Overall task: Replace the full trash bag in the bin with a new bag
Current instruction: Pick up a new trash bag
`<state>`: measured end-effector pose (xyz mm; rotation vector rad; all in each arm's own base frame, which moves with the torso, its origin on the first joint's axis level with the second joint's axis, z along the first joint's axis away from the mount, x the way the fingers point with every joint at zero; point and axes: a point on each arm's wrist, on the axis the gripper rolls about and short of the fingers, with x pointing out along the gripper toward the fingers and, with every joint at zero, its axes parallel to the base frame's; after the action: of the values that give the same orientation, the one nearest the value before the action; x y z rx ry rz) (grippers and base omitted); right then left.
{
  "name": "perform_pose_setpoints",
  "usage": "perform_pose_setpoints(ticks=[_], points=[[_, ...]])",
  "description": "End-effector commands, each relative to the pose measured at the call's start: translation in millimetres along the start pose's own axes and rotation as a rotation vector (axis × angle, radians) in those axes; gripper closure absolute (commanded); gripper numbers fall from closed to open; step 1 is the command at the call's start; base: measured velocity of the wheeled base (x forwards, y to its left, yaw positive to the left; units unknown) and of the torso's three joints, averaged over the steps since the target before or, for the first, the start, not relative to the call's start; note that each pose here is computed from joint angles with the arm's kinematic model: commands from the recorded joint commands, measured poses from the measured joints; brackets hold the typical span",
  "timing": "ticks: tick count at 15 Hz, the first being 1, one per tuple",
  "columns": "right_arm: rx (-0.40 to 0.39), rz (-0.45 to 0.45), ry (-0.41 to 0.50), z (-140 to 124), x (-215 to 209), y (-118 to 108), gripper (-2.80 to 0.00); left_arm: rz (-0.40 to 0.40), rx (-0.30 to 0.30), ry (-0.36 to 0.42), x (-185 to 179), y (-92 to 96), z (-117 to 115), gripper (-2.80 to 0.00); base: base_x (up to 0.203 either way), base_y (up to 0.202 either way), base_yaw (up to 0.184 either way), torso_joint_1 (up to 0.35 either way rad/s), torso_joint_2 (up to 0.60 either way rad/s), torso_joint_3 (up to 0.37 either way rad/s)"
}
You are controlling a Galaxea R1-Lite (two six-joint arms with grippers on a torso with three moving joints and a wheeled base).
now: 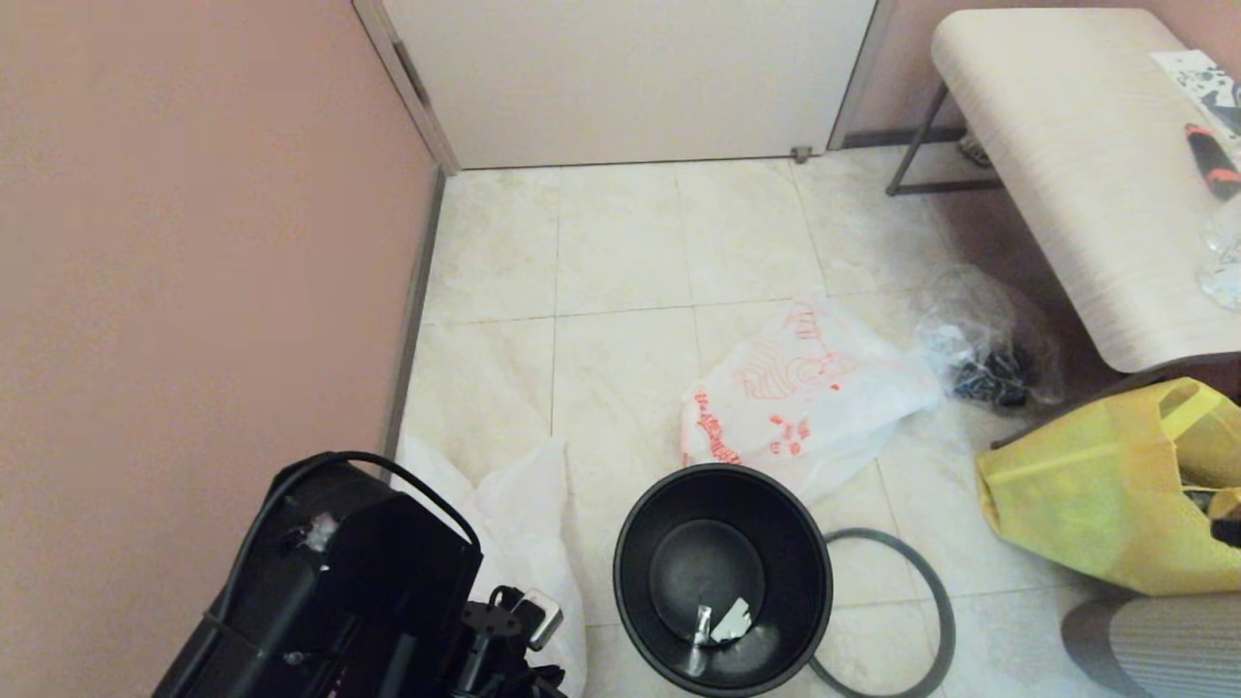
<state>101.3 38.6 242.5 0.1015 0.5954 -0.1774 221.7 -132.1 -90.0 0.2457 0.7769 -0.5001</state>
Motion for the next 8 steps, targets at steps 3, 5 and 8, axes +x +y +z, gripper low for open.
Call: perform_pose_setpoints(ticks=[3, 5, 8], points=[[0.003, 0.017, -0.212, -55, -18, -39, 0.00, 0.000, 0.000, -0.007, 1, -0.2, 0, 0.00, 0.000, 0.000, 0.000, 0.000, 0.00, 0.000], [-0.020, 0.002, -0.348, -59, -14, -40, 0.00, 0.000, 0.000, -0.007, 1, -0.2, 0, 0.00, 0.000, 0.000, 0.000, 0.000, 0.00, 0.000], [-0.077, -0.075, -0.523, -68, -15, -47, 0.00, 0.000, 0.000, -0.010, 1, -0.2, 1, 0.00, 0.000, 0.000, 0.000, 0.000, 0.00, 0.000]])
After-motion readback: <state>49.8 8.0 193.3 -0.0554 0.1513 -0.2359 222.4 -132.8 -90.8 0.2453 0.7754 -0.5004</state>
